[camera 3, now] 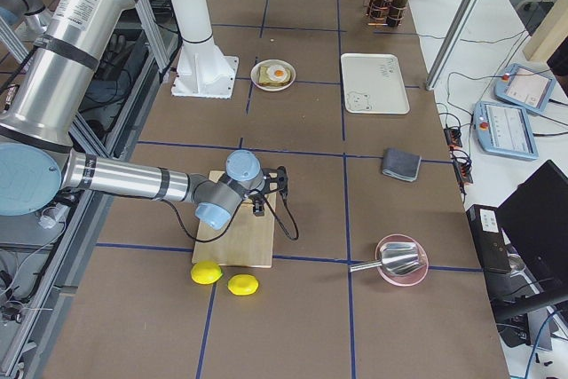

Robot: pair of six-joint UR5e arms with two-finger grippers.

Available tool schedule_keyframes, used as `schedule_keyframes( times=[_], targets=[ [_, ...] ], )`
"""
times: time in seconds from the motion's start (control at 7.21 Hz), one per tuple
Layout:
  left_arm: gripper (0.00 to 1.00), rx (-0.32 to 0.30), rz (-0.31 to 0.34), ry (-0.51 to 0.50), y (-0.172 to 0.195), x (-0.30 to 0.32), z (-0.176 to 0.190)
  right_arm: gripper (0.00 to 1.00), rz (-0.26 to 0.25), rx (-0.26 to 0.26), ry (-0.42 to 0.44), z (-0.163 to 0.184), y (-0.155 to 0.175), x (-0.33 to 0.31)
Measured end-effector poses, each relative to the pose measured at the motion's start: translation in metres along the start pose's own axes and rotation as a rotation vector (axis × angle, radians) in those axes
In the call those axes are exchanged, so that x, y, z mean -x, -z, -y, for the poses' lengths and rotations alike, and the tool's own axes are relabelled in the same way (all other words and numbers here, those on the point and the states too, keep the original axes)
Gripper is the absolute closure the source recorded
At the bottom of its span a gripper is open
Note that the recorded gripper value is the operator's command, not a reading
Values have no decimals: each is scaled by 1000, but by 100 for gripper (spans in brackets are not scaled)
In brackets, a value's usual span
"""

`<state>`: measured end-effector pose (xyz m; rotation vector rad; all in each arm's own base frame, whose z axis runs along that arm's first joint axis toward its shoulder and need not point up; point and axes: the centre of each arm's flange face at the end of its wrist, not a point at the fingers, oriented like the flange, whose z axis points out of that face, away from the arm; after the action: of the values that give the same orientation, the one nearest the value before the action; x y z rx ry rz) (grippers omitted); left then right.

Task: Make sandwich and place on tray
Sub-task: 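Lower the right gripper onto the bread slice on the cutting board and grasp it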

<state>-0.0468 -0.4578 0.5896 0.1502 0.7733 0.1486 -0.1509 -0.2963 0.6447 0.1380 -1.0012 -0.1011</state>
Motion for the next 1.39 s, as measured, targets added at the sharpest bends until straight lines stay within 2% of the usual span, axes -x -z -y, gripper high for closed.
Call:
schedule_keyframes(
  times=[0.28, 0.69, 0.83, 0.97, 1.11, 1.25, 1.39],
  targets=[
    [0, 2, 0, 0, -1, 0, 0, 32, -3, 25, 4, -9, -5, 0],
    [0, 3, 0, 1, -2, 1, 0, 50, -7, 38, 6, -13, -8, -2],
    [0, 3, 0, 1, -1, 1, 0, 53, -7, 40, 6, -14, -9, -2],
    [0, 4, 0, 2, -2, 1, 0, 68, -7, 42, 6, -14, -9, -2],
    [0, 4, 0, 2, -2, 1, -1, 91, -7, 42, 7, -14, -9, -2],
    [0, 4, 0, 2, -2, 1, -1, 100, -7, 42, 7, -14, -9, -2],
    [0, 4, 0, 2, -2, 1, -1, 100, -7, 43, 7, -14, -9, -2]
  ],
)
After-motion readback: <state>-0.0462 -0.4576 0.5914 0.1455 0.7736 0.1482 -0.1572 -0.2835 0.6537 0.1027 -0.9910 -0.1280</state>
